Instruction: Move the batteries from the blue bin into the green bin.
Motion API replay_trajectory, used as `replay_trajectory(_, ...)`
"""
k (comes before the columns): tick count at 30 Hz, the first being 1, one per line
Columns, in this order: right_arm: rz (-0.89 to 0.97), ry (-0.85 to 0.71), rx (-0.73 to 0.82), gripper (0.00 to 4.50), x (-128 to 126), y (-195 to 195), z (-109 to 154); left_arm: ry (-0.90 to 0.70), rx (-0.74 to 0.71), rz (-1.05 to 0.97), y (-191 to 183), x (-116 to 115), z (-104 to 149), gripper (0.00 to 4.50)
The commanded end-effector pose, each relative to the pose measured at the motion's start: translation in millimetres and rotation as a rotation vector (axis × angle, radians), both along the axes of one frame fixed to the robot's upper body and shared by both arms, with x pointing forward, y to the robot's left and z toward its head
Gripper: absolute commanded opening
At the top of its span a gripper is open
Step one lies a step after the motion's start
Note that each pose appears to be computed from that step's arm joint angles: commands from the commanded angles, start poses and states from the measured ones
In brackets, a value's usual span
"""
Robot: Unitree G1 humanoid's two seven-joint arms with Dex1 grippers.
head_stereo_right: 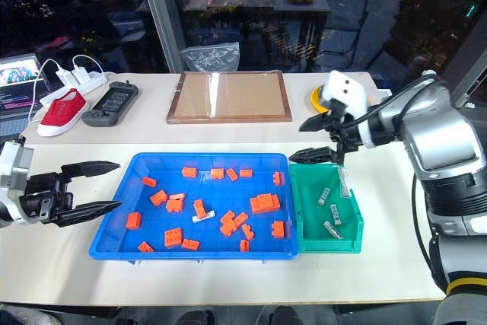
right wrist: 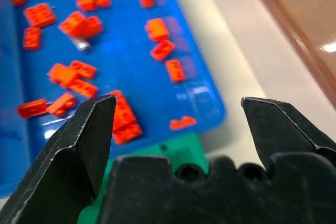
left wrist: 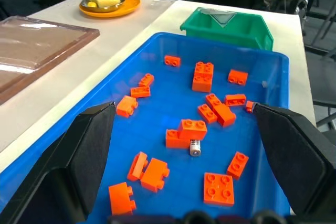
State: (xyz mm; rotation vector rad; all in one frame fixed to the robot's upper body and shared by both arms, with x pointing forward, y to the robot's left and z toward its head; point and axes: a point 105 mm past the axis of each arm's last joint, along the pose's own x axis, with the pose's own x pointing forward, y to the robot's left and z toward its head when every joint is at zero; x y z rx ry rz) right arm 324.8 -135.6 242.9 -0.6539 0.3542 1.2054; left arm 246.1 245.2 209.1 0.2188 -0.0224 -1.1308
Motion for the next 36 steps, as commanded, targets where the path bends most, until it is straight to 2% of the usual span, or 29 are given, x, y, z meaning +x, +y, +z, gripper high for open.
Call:
replay_trajectory(1,0.058,-0.01,-0.102,4.44,-2,17,-16,-0.09,-0.061,-0.001,-4,-2,24,4.5)
replay_trajectory(6,0.074,0.025,-0.153,4.44,3,23,-36,-0.068,-0.005,-0.002,-3,-2,17,4.5)
replay_trajectory(12,0.125,0.005,-0.189,4.44,3,53,-57,-0.049,0.005,-0.019,-5,-4,11,4.5)
replay_trajectory(20,0.186,0.016,-0.171,4.44,-9,82,-65,-0.028,0.017,-0.039,-7,-7,8,4.5)
replay_trajectory(24,0.354,0.095,-0.259,4.44,-42,68,-83,0.02,0.062,-0.084,-9,-13,-1,4.5)
replay_trajectory(36,0.294,0.106,-0.223,4.44,-34,78,-98,0.033,0.083,-0.092,-8,-13,-3,4.5)
